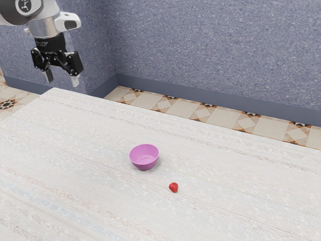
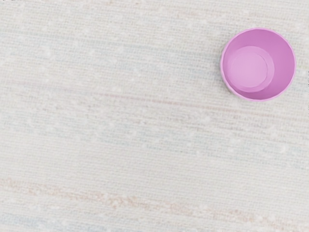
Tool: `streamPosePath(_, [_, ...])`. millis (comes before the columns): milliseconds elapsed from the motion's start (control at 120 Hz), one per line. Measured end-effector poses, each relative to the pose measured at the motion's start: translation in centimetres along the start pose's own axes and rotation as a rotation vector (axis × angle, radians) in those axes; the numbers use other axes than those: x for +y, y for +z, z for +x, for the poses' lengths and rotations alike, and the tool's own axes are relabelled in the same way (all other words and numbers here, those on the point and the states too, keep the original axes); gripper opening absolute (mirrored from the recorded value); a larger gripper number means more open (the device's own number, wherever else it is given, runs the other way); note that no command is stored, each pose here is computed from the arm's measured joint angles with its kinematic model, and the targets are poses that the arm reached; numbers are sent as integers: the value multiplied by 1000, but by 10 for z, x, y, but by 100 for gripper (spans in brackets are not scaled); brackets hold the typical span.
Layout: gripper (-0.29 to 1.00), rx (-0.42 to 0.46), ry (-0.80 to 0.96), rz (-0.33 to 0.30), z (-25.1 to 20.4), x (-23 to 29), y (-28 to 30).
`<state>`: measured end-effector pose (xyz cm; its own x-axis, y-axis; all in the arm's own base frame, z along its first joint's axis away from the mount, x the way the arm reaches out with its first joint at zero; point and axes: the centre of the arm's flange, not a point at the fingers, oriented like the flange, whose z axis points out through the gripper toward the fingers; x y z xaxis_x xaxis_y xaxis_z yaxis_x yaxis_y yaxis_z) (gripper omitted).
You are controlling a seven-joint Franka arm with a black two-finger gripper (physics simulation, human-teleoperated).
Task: Take strawberry from the bowl
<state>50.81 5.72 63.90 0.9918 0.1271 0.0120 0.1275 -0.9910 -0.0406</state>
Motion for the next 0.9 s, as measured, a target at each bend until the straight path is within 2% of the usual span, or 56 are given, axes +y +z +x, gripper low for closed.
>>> streamPosePath(458, [70, 19, 146, 5, 5, 6, -6])
streamPosePath(900, [70, 17, 206, 13, 9, 5, -5])
